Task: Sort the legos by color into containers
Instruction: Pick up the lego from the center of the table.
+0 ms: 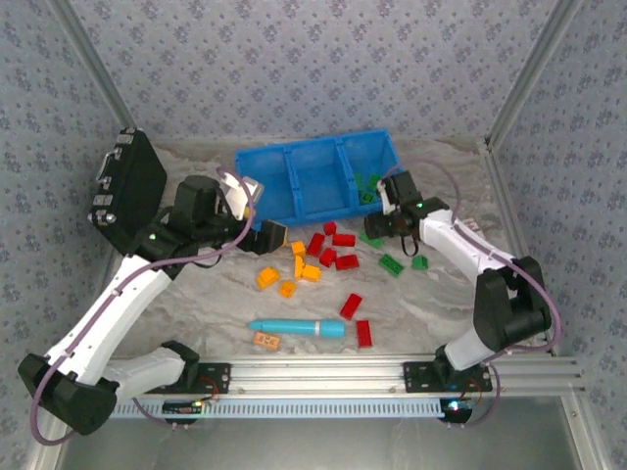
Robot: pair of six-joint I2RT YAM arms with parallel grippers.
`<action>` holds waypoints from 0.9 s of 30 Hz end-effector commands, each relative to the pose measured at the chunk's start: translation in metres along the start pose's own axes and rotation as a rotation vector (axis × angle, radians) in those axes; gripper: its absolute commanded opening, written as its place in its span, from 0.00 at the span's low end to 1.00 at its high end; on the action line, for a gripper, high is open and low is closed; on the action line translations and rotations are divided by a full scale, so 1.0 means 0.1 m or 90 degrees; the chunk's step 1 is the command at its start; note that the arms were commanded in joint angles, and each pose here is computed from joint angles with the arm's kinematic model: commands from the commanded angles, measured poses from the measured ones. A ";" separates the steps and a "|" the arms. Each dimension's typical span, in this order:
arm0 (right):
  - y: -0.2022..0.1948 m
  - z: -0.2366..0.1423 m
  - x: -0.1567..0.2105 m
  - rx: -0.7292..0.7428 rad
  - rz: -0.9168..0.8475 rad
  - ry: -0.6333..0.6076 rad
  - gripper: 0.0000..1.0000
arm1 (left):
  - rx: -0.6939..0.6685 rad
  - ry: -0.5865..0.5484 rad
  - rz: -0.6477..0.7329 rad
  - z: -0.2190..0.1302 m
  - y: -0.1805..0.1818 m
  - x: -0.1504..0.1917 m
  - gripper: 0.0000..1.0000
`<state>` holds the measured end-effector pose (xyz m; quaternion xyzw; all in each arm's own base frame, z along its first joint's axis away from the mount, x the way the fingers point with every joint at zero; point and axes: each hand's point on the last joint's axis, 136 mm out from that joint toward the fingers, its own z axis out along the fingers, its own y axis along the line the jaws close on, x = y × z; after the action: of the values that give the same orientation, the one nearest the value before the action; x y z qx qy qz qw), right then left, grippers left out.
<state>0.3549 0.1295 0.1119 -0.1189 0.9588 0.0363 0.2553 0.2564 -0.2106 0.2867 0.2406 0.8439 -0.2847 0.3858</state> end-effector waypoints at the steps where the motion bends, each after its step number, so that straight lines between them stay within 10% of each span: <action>1: -0.05 0.03 0.21 0.028 -0.034 0.030 0.74 | 0.025 -0.026 0.001 -0.05 -0.10 -0.08 1.00; 27: 0.03 0.88 0.08 0.055 -0.128 0.150 0.78 | -0.001 0.024 -0.014 0.08 0.02 0.11 1.00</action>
<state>0.3865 0.1448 0.0397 -0.1955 0.9669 -0.0278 0.1616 0.2585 -0.2143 0.2760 0.2397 0.8492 -0.2888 0.3715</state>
